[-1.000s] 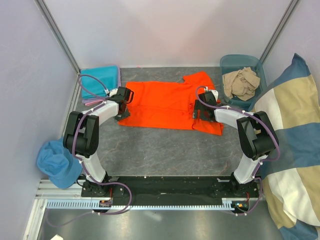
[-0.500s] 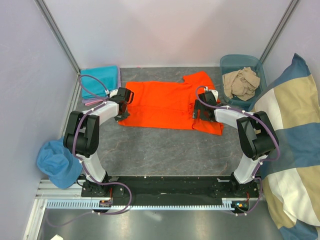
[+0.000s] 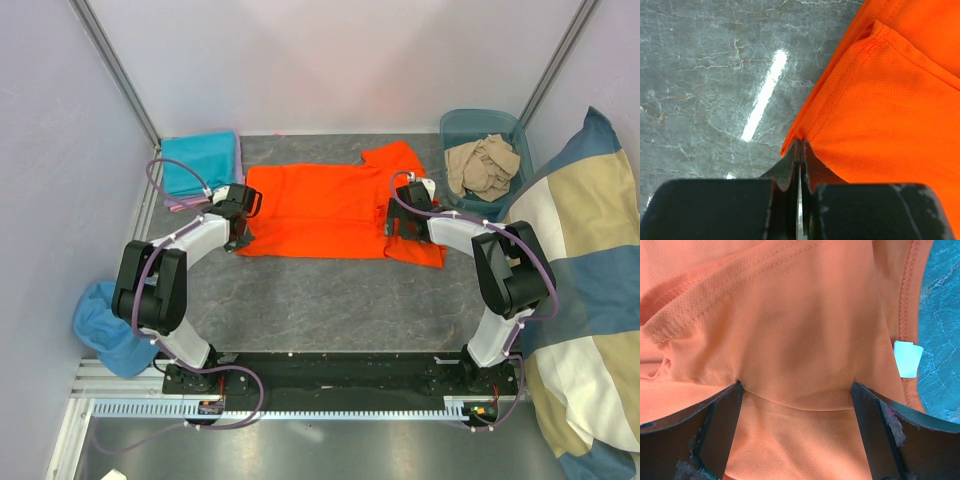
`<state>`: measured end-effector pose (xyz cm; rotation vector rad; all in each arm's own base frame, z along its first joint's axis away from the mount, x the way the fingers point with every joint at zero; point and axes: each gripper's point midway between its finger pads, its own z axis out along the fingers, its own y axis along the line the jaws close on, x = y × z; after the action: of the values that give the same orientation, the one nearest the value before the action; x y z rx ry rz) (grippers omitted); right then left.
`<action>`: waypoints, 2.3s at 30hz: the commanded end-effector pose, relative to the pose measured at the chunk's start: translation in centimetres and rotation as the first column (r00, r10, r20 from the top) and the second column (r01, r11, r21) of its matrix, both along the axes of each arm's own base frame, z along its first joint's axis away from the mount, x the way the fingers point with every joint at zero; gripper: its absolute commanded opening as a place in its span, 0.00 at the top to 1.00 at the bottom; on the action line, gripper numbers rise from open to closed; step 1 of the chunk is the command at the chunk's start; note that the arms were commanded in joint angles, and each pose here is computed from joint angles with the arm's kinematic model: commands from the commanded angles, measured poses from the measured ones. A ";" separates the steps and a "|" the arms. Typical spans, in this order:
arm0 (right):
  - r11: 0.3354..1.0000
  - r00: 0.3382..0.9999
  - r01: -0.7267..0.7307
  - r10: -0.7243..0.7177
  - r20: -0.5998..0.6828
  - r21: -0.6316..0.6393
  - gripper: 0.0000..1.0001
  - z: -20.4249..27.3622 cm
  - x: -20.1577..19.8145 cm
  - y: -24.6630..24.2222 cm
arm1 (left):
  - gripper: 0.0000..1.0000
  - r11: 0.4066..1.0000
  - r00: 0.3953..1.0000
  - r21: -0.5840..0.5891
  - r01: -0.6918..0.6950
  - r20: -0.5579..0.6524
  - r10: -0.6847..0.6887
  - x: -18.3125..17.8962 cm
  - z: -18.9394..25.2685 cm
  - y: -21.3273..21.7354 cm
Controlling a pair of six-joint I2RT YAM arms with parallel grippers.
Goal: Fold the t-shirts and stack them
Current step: Fold the flattened tshirt in 1/3 of the way
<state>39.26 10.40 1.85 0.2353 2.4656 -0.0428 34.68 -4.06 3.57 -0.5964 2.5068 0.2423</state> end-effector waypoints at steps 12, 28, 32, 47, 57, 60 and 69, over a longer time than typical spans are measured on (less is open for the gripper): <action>1.000 0.988 -0.009 0.013 -0.151 0.025 0.02 -3.9 -2.8 0.3 | 0.98 1.000 0.998 -0.025 -0.014 0.061 0.016 -1.2 2.4 0.3; 0.999 0.988 -0.010 0.016 -0.151 0.038 0.02 -3.8 -2.7 0.5 | 0.98 0.999 0.999 -0.024 -0.044 0.012 0.044 -4.6 0.5 1.1; 0.999 0.988 -0.011 0.016 -0.152 0.032 0.02 -3.8 -2.8 0.4 | 0.98 0.999 0.999 -0.015 -0.048 -0.001 0.048 -4.9 0.2 1.3; 1.000 0.988 -0.009 0.014 -0.152 0.029 0.02 -3.8 -2.8 0.3 | 0.98 0.997 0.997 -0.035 -0.072 -0.035 0.070 -6.3 -1.0 1.3; 1.000 0.988 -0.007 0.010 -0.154 0.026 0.02 -3.8 -3.0 0.2 | 0.93 0.994 0.994 -0.056 -0.097 -0.066 0.093 -7.7 -2.1 1.3; 1.000 0.989 -0.005 0.009 -0.151 0.027 0.02 -3.6 -3.0 0.2 | 0.52 0.994 0.994 -0.056 -0.096 -0.050 0.093 -7.4 -1.5 1.3; 1.000 0.994 -0.008 0.009 -0.112 0.011 0.02 -0.7 -3.0 -0.3 | 0.00 0.990 0.981 -0.099 -0.100 0.155 0.115 -5.0 6.2 1.3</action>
<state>39.50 10.60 2.01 0.2339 2.4605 -0.0308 27.45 -3.03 4.50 -0.7243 2.5029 0.1695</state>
